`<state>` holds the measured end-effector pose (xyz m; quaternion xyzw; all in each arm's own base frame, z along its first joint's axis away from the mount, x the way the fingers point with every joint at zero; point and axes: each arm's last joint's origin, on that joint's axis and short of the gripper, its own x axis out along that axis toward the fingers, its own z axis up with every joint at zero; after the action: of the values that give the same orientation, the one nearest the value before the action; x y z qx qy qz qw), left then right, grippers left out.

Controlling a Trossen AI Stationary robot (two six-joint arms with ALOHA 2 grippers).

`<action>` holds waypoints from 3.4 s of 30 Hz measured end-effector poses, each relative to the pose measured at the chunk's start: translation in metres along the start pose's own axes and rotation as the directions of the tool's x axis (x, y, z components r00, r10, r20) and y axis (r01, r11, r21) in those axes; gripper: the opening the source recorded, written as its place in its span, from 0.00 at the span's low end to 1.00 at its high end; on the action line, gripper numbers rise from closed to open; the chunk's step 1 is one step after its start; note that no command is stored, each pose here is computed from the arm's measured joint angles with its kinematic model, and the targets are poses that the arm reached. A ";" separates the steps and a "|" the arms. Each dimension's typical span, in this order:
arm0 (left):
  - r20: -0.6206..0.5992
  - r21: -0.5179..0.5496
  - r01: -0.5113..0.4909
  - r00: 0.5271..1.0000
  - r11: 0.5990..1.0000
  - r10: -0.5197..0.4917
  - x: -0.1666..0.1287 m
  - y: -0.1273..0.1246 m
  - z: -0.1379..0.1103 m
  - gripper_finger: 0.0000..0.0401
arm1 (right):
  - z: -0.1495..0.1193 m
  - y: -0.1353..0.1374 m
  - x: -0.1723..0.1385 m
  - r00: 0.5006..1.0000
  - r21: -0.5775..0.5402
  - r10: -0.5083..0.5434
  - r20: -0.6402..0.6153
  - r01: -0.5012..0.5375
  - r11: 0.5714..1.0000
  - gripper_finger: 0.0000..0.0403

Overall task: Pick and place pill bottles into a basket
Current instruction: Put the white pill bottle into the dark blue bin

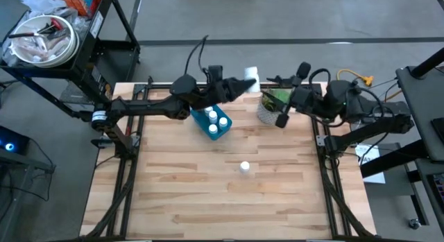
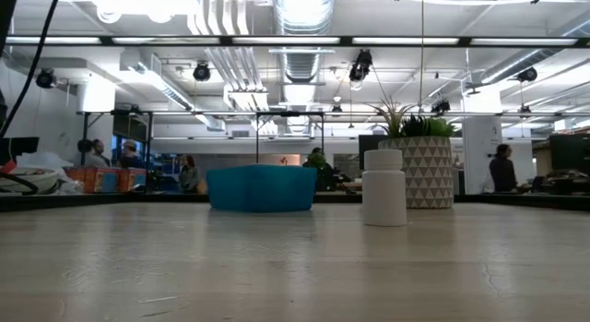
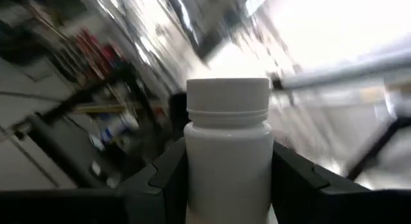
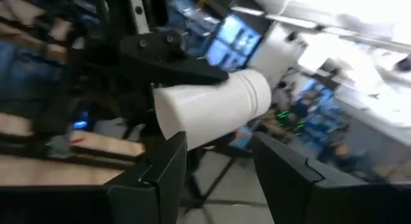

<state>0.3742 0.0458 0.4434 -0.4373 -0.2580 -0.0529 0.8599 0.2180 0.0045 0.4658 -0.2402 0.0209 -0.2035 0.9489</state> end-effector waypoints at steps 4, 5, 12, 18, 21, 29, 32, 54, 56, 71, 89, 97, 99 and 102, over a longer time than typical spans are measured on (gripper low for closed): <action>-0.175 0.115 0.063 0.984 0.991 -0.042 -0.001 0.002 -0.005 0.37 | 0.005 -0.007 -0.013 0.990 0.086 0.135 -0.040 -0.131 0.988 0.42; -0.213 0.144 0.076 0.976 0.987 -0.045 -0.002 0.003 -0.006 0.37 | 0.007 -0.009 -0.017 0.984 0.117 0.173 -0.045 -0.167 0.979 0.42; -0.400 0.366 0.052 0.910 0.929 0.107 -0.008 0.019 -0.018 0.37 | 0.008 -0.017 -0.035 0.939 0.244 0.325 -0.117 -0.290 0.926 0.42; -0.413 0.496 0.087 0.899 0.864 0.147 -0.009 0.022 -0.020 0.37 | 0.002 -0.011 -0.033 0.909 0.340 0.386 -0.160 -0.316 0.886 0.42; -0.361 0.566 0.087 0.920 0.820 0.152 -0.008 0.018 -0.020 0.37 | 0.001 -0.007 -0.028 0.902 0.365 0.395 -0.173 -0.314 0.877 0.42; -0.187 0.672 0.132 0.982 0.728 -0.006 -0.003 -0.003 -0.010 0.37 | 0.000 -0.009 -0.026 0.956 0.466 0.277 -0.102 -0.200 0.862 0.42; -0.200 0.699 0.146 0.980 0.700 -0.005 -0.003 -0.004 -0.013 0.37 | -0.002 -0.008 -0.027 0.967 0.491 0.249 -0.047 -0.195 0.849 0.42; -0.274 0.680 0.216 0.961 0.701 -0.031 -0.004 -0.005 -0.019 0.37 | -0.012 0.011 0.000 0.941 0.567 0.340 0.003 -0.281 0.774 0.77; -0.278 0.679 0.218 0.960 0.701 -0.030 -0.004 -0.005 -0.020 0.37 | -0.014 0.012 0.003 0.940 0.572 0.340 -0.005 -0.276 0.773 0.76; -0.306 0.672 0.212 0.952 0.709 0.005 -0.005 -0.003 -0.024 0.37 | -0.015 0.017 0.011 0.939 0.573 0.344 -0.006 -0.279 0.770 0.54; -0.321 0.665 0.233 0.947 0.710 -0.010 -0.005 -0.005 -0.026 0.35 | -0.016 0.017 0.013 0.939 0.579 0.343 -0.012 -0.273 0.768 0.38; -0.330 0.662 0.233 0.944 0.712 -0.002 -0.006 -0.004 -0.027 0.36 | -0.017 0.017 0.013 0.940 0.579 0.342 -0.016 -0.270 0.770 0.38; -0.333 0.662 0.233 0.943 0.713 0.000 -0.006 -0.004 -0.027 0.39 | -0.017 0.017 0.013 0.940 0.578 0.341 -0.016 -0.270 0.770 0.38; -0.334 0.661 0.234 0.943 0.713 0.000 -0.006 -0.004 -0.027 0.42 | -0.017 0.017 0.013 0.941 0.578 0.339 -0.018 -0.267 0.771 0.38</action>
<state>0.3788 0.0217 0.4301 -0.0531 -0.1482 -0.0755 0.9846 0.2343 0.0057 0.4436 0.0723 0.0552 -0.0589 0.9941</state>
